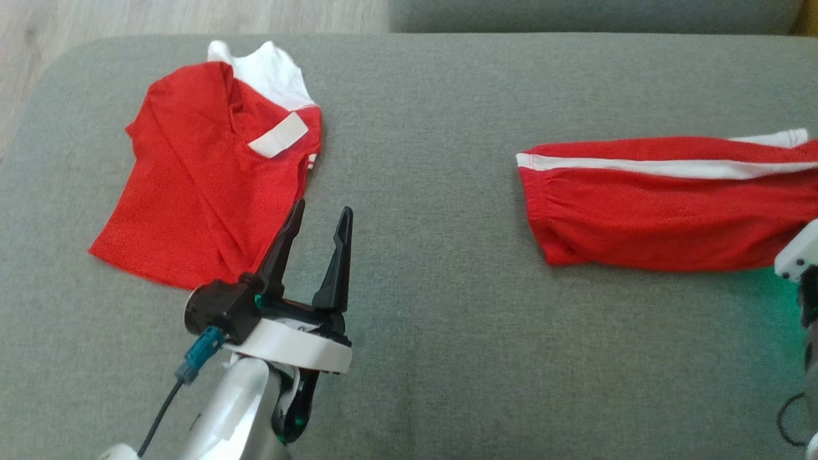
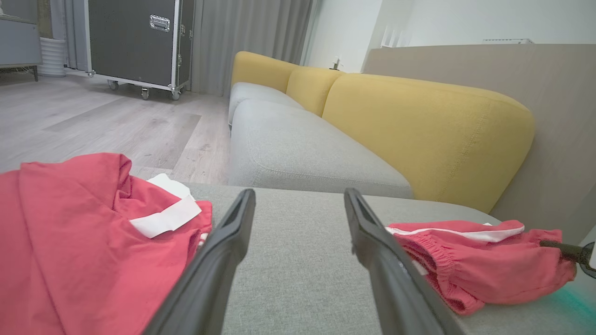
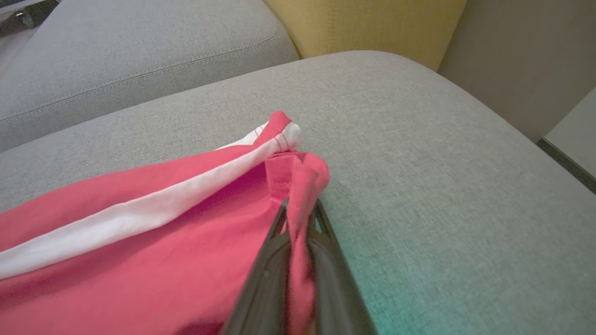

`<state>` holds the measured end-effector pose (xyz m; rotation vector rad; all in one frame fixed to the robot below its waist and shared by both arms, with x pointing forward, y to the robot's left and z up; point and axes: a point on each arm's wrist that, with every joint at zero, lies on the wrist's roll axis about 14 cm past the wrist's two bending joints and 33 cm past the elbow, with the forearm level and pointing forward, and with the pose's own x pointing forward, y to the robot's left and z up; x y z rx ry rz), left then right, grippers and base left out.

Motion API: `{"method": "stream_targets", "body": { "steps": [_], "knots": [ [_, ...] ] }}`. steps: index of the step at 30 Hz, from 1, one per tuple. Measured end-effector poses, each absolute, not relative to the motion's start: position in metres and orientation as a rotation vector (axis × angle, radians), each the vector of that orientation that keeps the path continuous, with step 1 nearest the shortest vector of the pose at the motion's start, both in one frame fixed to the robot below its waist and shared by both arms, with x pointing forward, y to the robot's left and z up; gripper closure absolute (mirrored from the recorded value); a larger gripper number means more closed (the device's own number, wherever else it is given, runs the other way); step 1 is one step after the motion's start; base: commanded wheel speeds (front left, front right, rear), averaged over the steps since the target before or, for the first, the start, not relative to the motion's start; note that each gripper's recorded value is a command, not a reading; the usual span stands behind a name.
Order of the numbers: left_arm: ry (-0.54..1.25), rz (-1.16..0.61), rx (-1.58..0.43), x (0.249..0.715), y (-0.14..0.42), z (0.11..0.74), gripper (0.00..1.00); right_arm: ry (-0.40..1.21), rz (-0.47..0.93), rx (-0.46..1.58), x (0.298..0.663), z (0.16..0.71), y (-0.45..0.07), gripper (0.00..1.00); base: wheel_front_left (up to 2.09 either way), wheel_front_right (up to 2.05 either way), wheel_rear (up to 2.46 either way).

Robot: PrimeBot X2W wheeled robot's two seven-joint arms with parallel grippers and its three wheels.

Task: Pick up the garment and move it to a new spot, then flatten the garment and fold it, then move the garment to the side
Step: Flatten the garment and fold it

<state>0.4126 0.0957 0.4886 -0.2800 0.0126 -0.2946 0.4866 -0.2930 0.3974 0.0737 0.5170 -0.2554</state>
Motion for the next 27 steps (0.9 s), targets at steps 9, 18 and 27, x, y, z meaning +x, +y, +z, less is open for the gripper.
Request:
{"method": "stream_targets", "body": {
  "steps": [9, 18, 27],
  "knots": [
    [-0.002, -0.308, -0.271, 0.411, 0.092, 0.494, 0.0, 0.462, -0.256, 0.129, 0.484, 0.402, -0.275, 1.0, 0.0, 0.0, 0.0],
    [-0.033, -0.284, -0.272, 0.405, 0.1, 0.505, 0.0, 0.304, -0.135, 0.142, 0.507, 0.446, -0.225, 1.0, 0.0, 0.0, 0.0],
    [-0.053, -0.264, -0.259, 0.394, 0.108, 0.512, 0.0, 0.249, 0.076, 0.112, 0.515, 0.472, -0.147, 1.0, 0.0, 0.0, 0.0]
  ]
}}
